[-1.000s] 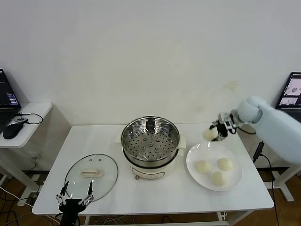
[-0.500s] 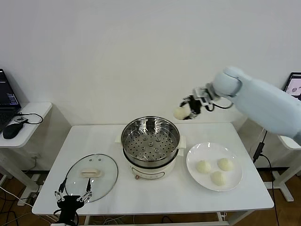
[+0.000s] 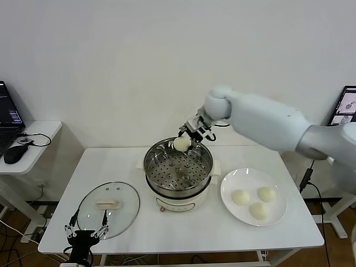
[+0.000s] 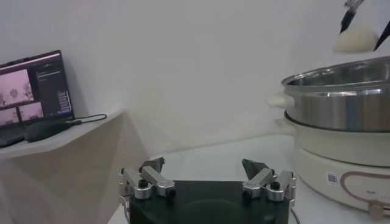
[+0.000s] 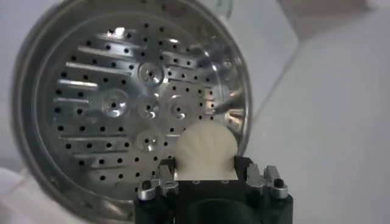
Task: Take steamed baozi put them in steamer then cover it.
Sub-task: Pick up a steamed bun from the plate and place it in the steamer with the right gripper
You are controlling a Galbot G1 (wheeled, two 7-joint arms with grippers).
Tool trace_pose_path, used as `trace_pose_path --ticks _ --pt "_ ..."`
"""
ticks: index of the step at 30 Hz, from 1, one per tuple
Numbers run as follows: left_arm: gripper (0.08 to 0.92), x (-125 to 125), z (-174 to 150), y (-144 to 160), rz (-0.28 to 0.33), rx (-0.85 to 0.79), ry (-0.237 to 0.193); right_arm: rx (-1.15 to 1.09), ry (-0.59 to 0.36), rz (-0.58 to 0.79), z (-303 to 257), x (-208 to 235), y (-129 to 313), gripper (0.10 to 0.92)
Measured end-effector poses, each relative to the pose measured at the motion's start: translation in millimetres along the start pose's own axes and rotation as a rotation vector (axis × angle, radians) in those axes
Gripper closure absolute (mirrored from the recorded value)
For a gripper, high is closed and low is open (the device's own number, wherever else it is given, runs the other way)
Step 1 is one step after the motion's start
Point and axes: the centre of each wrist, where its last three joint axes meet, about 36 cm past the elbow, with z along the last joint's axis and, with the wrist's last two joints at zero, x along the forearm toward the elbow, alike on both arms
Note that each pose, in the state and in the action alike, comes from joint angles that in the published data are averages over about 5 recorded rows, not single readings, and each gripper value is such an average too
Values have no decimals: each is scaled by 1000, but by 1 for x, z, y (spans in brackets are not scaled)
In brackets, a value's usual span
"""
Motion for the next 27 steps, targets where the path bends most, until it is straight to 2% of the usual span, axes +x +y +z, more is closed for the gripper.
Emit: trace_pose_path --ticks 18,27 --pt "177 1 2 -1 -6 3 5 286 -1 -30 -6 -56 -13 411" --pt "177 2 3 0 -9 3 2 347 4 -27 -8 -65 -19 219"
